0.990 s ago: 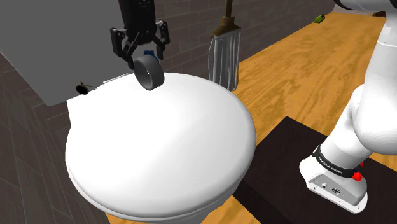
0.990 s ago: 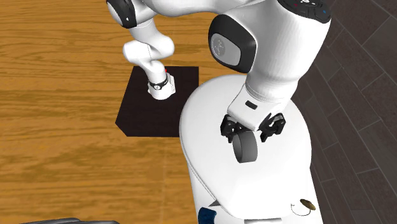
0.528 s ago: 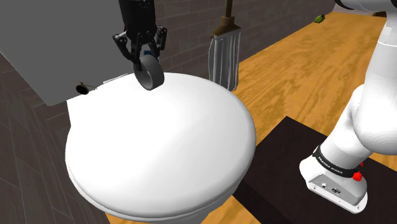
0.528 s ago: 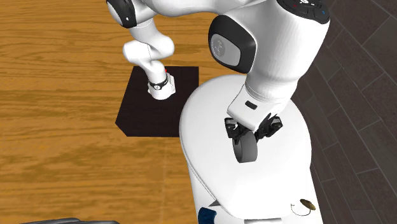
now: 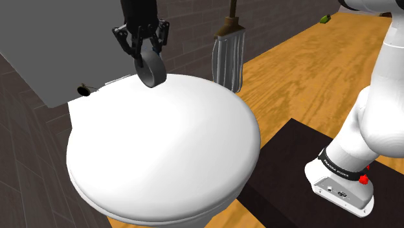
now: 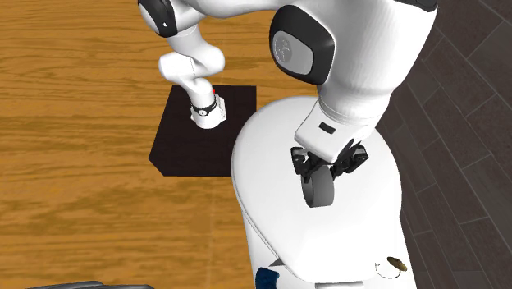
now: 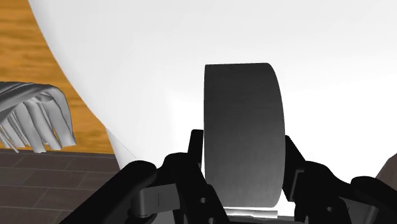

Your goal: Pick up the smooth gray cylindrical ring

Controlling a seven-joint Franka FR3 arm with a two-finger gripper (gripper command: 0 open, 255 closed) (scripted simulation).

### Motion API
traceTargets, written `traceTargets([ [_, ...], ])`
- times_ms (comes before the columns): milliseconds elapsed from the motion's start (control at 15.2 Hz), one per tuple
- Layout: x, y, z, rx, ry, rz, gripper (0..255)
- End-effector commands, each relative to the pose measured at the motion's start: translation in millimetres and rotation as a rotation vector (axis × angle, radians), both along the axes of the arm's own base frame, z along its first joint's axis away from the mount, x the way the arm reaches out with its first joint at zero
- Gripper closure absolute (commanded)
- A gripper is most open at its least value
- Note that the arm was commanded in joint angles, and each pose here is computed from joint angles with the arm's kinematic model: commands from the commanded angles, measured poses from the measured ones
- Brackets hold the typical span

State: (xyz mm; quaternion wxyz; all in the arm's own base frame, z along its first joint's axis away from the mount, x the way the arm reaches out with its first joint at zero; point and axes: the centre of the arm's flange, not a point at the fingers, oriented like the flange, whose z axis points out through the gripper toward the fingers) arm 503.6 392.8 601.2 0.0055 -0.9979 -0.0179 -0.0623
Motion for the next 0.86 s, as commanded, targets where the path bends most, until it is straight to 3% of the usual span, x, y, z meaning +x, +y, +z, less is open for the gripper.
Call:
traceTargets([
  [0, 1.1, -0.1, 9.9, 0.000, 0.000, 0.000, 255],
  [792, 1.1, -0.1, 63.5, 0.000, 0.000, 0.000, 255],
])
